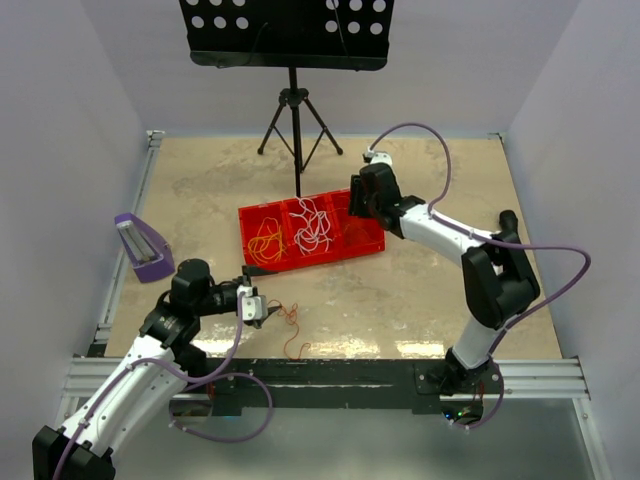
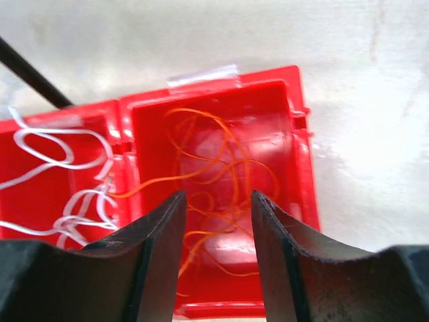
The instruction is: Untangle the cables
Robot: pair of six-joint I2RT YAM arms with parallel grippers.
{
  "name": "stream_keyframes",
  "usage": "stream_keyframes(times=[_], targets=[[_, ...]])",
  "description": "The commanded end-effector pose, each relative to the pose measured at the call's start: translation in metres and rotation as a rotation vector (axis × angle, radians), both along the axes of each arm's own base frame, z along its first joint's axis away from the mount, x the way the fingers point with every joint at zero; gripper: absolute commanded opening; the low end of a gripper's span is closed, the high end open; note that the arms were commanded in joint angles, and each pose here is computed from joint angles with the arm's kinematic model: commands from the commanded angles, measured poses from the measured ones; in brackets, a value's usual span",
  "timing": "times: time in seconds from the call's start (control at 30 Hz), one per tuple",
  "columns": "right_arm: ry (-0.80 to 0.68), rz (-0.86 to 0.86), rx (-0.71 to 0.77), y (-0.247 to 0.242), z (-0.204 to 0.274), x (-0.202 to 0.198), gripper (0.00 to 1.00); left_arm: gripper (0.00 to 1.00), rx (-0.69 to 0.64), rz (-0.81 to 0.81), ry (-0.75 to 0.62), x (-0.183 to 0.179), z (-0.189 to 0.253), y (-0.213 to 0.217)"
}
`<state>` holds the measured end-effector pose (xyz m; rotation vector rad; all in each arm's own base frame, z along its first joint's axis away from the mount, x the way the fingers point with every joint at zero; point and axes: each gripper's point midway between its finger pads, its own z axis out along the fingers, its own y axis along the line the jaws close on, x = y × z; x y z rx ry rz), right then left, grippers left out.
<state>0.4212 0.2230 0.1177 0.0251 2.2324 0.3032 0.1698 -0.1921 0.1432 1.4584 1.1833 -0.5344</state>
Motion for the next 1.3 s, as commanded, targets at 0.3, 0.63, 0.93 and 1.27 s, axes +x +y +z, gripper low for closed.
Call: stream_keyframes(times=[0.3, 0.63, 0.93, 1.27], targets=[[-0.166, 0.121, -0.369, 0.008, 0.01, -0.001, 0.47, 0.8, -0.019, -0.005, -0.041, 0.004, 0.013, -0.002], [-0.192, 0.122, -0.501, 0.003, -0.001, 0.014, 0.44, 0.8, -0.021, -0.001, -0.048, 0.005, 0.014, -0.001], [-0.253, 0.169, -0.508, 0.021, 0.002, 0.02, 0.42, 0.8, -0.015, 0.004, -0.048, 0.005, 0.012, -0.001], [-0.269, 0.211, -0.536, 0.037, -0.002, 0.023, 0.41, 0.8, -0.01, 0.008, -0.05, 0.007, 0.012, 0.0]])
